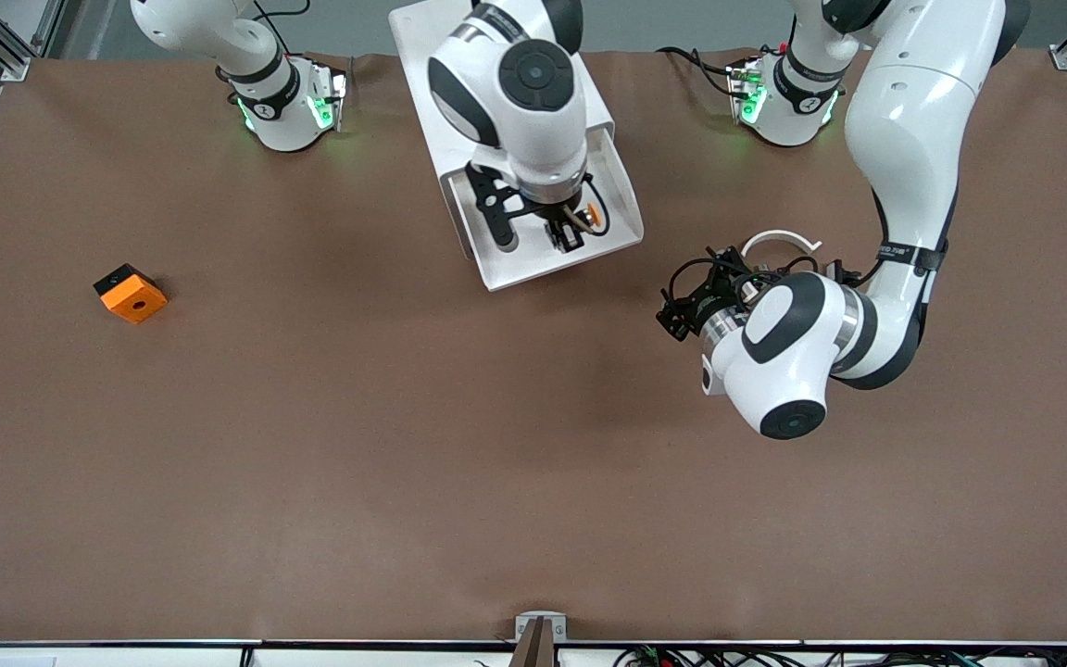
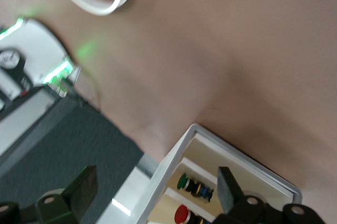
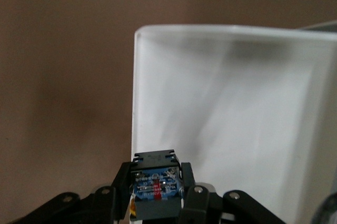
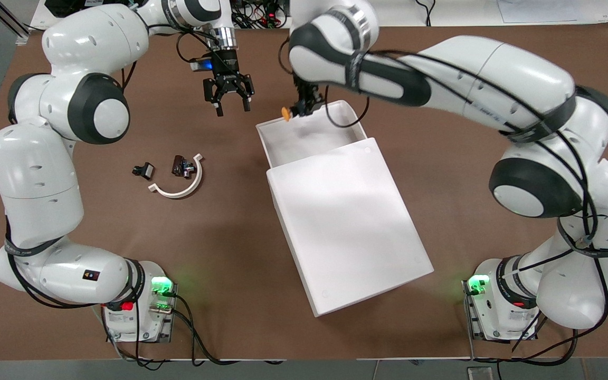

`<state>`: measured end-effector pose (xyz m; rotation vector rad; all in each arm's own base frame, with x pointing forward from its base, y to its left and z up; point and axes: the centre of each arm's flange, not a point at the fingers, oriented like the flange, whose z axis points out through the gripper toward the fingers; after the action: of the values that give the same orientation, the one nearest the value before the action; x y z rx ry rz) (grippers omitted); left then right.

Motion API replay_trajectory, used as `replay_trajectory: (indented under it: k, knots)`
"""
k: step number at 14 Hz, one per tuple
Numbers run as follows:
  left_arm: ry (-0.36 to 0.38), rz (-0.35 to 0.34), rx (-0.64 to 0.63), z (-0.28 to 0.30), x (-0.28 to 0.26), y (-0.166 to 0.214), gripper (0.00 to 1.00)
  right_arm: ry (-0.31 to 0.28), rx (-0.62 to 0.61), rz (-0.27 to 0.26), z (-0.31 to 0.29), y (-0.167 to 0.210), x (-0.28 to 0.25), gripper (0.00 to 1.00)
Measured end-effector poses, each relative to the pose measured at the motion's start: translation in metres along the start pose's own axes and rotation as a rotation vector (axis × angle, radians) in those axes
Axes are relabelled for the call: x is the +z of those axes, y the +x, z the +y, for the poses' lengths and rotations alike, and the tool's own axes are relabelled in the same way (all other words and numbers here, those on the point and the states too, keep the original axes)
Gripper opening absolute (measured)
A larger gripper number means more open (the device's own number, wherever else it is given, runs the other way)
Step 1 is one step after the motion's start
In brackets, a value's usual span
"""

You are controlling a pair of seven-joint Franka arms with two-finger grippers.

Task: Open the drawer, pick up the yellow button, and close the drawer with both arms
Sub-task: 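Carry the button toward the orange cube while the left gripper reaches the drawer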

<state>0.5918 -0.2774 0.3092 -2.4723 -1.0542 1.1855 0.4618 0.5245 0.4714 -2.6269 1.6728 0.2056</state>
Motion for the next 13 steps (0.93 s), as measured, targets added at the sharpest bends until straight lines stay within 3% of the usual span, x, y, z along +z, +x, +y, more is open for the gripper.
replay_trajectory:
  k: [2, 4, 6, 13]
  knots:
    - [-0.077, 0.060, 0.052, 0.009, -0.011, -0.008, 1.00, 0.014, -0.117, 0.025, 0.001, 0.030, -0.035, 0.42]
    - [-0.181, 0.112, 0.074, 0.017, -0.026, -0.013, 1.00, -0.011, -0.222, 0.099, 0.006, 0.053, -0.050, 0.42]
    - [-0.257, 0.162, 0.098, 0.019, -0.042, -0.021, 1.00, -0.035, -0.301, 0.128, 0.004, 0.078, -0.055, 0.42]
    - [-0.225, 0.410, 0.214, 0.037, -0.036, -0.065, 1.00, -0.161, -0.555, 0.074, 0.011, 0.231, -0.054, 0.42]
